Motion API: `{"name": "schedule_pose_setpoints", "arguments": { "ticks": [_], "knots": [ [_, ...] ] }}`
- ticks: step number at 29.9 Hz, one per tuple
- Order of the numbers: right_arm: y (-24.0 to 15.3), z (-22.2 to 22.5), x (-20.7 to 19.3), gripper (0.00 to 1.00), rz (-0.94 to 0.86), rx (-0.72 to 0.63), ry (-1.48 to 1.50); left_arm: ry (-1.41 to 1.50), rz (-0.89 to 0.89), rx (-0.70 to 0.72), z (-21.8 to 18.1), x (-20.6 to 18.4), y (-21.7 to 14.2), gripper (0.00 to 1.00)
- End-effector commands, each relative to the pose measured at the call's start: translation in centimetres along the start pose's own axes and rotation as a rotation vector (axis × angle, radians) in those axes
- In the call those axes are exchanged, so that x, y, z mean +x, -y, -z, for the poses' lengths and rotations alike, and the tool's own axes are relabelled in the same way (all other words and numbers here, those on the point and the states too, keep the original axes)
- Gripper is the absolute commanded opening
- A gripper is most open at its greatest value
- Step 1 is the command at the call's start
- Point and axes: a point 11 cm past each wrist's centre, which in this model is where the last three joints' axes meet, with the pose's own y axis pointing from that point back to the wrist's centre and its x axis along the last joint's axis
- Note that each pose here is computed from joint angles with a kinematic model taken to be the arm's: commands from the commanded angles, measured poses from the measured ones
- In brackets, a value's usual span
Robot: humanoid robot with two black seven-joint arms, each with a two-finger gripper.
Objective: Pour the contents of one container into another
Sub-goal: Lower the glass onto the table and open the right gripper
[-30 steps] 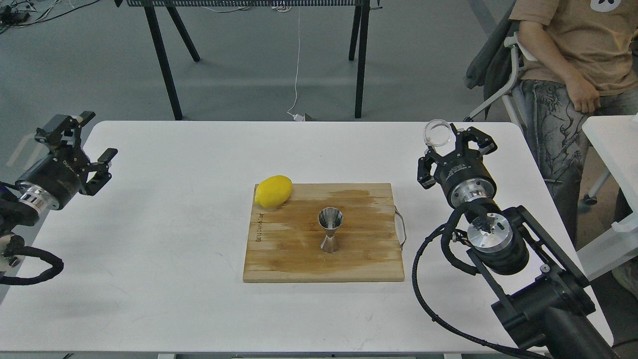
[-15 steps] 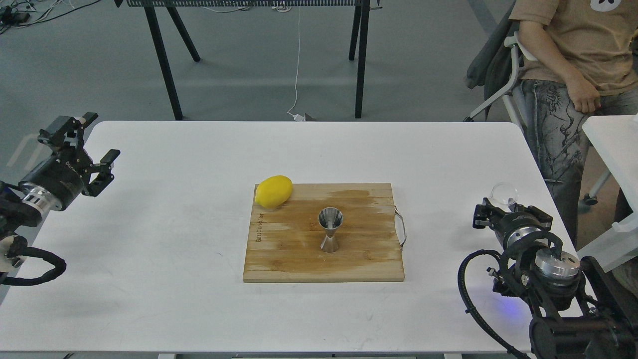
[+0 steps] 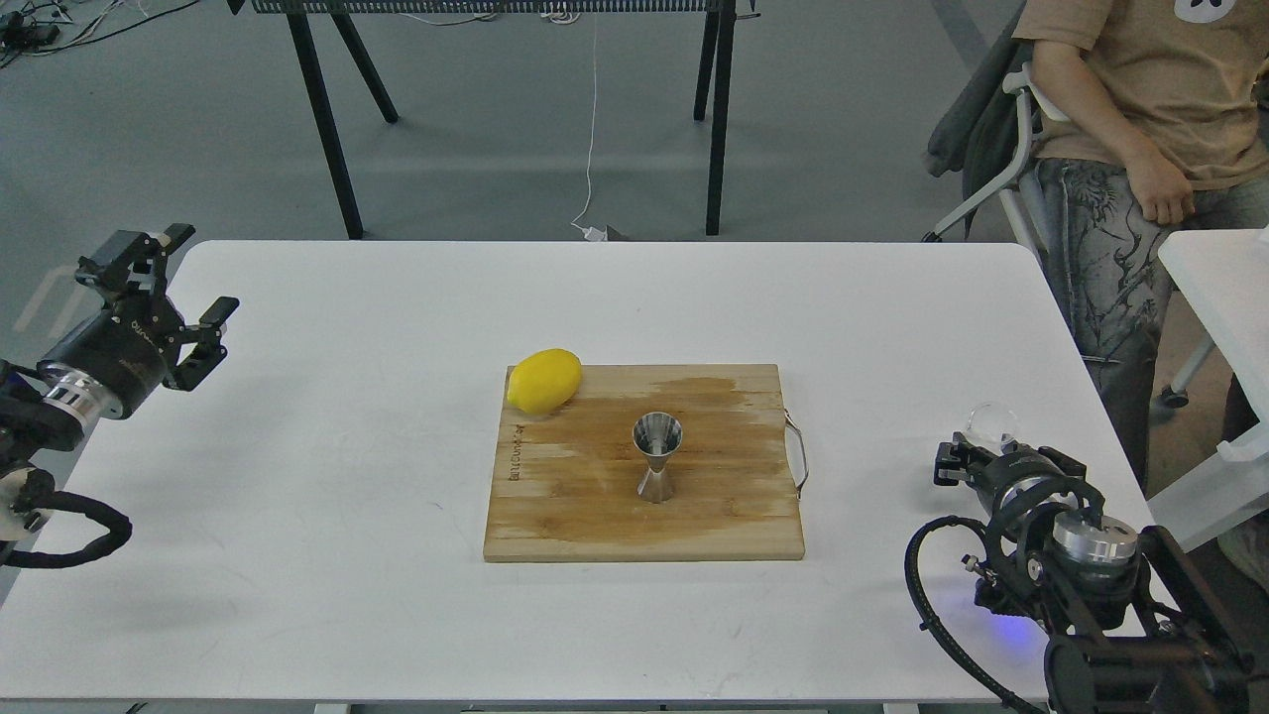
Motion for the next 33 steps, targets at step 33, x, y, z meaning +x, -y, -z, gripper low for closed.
{"name": "schedule_pose_setpoints", "arguments": {
  "ticks": [33],
  "knots": [
    [0.24, -1.48, 0.12, 0.58, -0.008, -0.037, -0.039, 0.002, -0.011, 0.005, 0.15, 0.33, -0.16, 0.95]
  ]
}}
